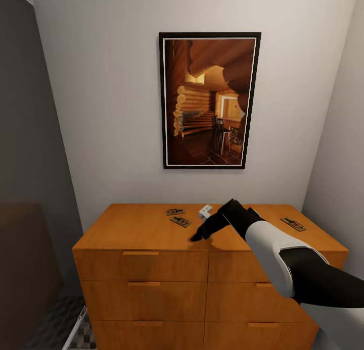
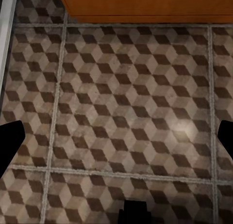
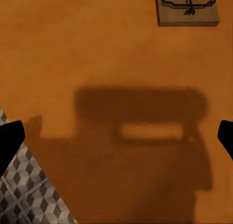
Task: Take the four mousetraps from the cabinet in the bathroom and place them on the bathroom floor. Make sure all four end up on the same floor surface, and ensure that at least two of them are either under or directly next to the same bathroom sink.
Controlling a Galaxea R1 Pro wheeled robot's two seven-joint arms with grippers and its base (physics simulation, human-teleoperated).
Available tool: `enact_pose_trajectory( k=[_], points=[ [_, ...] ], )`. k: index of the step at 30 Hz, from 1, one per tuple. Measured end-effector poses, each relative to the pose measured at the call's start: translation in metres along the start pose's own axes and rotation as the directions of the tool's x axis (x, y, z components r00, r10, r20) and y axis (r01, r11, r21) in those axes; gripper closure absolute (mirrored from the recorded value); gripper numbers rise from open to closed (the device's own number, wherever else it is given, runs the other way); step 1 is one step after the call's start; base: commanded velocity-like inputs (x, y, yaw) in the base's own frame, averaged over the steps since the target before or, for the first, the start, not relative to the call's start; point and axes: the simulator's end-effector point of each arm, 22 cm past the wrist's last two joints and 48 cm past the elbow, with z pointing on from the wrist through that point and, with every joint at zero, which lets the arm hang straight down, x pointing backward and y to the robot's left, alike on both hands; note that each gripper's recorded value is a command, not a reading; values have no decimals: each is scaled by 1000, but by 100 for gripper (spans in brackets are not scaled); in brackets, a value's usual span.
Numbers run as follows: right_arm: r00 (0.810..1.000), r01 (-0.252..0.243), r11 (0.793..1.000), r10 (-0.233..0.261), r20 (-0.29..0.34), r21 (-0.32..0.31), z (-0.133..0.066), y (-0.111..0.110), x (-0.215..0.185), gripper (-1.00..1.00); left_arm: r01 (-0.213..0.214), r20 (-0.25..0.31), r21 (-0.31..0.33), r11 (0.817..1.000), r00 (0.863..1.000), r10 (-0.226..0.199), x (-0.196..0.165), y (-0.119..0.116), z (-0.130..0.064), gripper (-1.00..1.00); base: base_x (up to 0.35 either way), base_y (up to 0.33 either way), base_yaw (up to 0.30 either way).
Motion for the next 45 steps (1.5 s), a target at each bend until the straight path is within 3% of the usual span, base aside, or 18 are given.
enact_pose_trajectory(
  k=[9,17,23,34,45],
  points=[
    [996,67,997,-64,-58,46,-3,-11,10,-100,0,-4,0,1000,1000,0,2,0,0,-100,0,0,0],
    [995,81,995,-78,-63,56,-4,-13,9,-100,-1,-5,0,1000,1000,1,2,0,0,-100,0,0,0],
    [994,111,991,-109,-18,81,-13,-20,-10,-100,-1,-5,0,1000,1000,1,2,0,0,-100,0,0,0],
    [992,121,987,-125,29,102,-24,-24,-30,-100,-1,-5,0,1000,1000,1,2,0,0,-100,0,0,0],
    [992,106,994,-107,64,24,-24,-6,-36,-100,-1,-5,0,1000,1000,1,2,0,0,-100,0,0,0]
  ],
)
